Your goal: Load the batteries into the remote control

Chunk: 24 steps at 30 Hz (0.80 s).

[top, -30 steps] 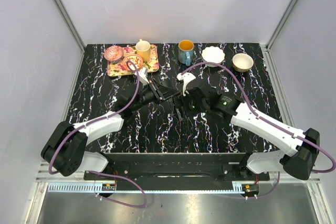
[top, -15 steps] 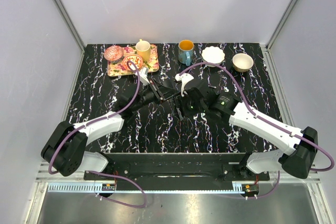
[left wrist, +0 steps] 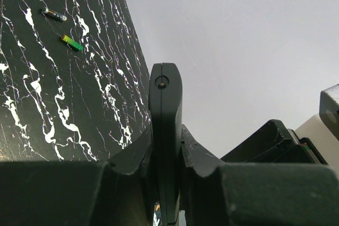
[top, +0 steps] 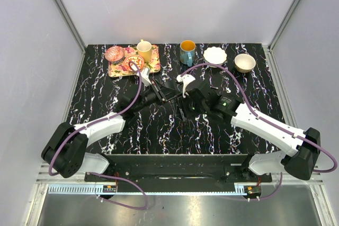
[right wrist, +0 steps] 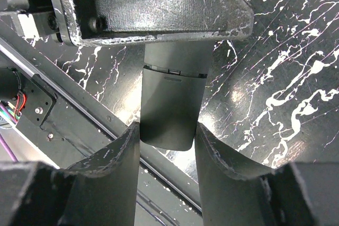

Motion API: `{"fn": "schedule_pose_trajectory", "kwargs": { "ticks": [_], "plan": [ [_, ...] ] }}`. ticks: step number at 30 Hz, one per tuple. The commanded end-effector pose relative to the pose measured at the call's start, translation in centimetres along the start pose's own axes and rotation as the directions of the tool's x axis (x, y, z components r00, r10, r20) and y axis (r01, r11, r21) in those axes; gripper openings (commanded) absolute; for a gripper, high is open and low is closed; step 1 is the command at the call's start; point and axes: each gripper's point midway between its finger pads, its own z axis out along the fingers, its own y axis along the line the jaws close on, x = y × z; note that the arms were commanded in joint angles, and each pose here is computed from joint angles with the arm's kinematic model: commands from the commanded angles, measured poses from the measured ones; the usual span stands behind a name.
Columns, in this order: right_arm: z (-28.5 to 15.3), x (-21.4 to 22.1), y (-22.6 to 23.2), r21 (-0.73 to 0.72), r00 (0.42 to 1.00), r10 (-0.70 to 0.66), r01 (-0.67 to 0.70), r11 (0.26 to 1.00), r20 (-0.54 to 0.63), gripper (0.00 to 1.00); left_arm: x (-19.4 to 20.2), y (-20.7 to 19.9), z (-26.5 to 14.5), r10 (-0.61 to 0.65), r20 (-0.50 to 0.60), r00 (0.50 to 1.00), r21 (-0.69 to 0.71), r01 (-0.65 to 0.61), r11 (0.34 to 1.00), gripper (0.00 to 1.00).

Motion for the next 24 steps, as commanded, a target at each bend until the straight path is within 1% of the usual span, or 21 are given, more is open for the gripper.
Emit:
{"fn": "schedule_pose_trajectory", "kwargs": {
  "ticks": [1,19,24],
  "plan": [
    [-1.6,-1.3,0.3,-0.005,0.999,-0.015,0.015,1.0,0.047,0.34,-1.3,-1.9,0.3,0.075,0.032,0.997,0.036,-0.076,0.996,0.0],
    [-3.9,-1.3,0.3,-0.019,0.997,0.007,-0.006,1.0,0.076,0.32,-2.4,-0.7,-0.2,0.112,0.058,0.992,-0.011,-0.112,0.994,0.0],
    [-3.8,-0.9,0.2,-0.018,0.998,0.008,-0.007,1.0,0.065,0.31,-2.8,-0.7,-0.4,0.11,0.07,0.991,-0.014,-0.11,0.994,0.0]
  ]
}}
